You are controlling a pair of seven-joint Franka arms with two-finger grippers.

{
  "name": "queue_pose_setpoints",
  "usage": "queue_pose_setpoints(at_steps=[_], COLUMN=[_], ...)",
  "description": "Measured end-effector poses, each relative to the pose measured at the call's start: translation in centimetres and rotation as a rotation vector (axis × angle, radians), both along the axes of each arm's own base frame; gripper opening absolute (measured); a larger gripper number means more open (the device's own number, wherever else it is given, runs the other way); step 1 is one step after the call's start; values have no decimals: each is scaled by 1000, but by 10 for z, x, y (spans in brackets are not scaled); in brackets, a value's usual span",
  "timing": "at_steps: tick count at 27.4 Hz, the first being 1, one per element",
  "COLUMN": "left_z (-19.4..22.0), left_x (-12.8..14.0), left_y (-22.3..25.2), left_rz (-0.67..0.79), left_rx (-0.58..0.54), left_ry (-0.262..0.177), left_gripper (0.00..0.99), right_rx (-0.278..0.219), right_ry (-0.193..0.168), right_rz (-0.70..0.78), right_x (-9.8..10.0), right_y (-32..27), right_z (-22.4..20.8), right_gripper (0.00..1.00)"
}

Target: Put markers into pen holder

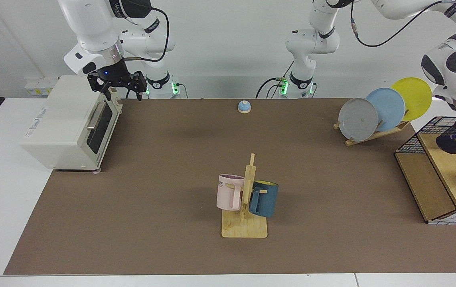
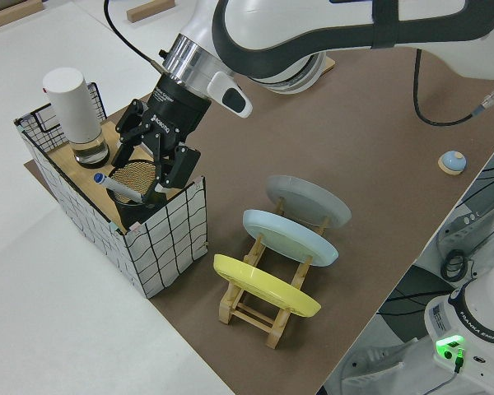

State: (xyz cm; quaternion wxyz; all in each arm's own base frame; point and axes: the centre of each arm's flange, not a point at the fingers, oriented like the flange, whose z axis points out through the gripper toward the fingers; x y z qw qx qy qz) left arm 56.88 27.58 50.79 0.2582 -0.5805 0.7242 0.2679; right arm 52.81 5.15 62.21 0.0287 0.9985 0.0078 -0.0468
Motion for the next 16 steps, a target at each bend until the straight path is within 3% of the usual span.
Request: queue_pose_setpoints(at_steps=[4, 16], left_z=[16, 93], left_x=[2, -1], left_y=[-1, -35], left_rz=[-3, 20], left_rx=[6, -123], left_ry=[-30, -196], left_gripper=[987, 991], right_rx=[0, 0], right_ry=[0, 0], right_rz=[0, 0], right_x=[0, 0], right_y=[0, 0], right_z=[0, 0], right_gripper=[1000, 1000])
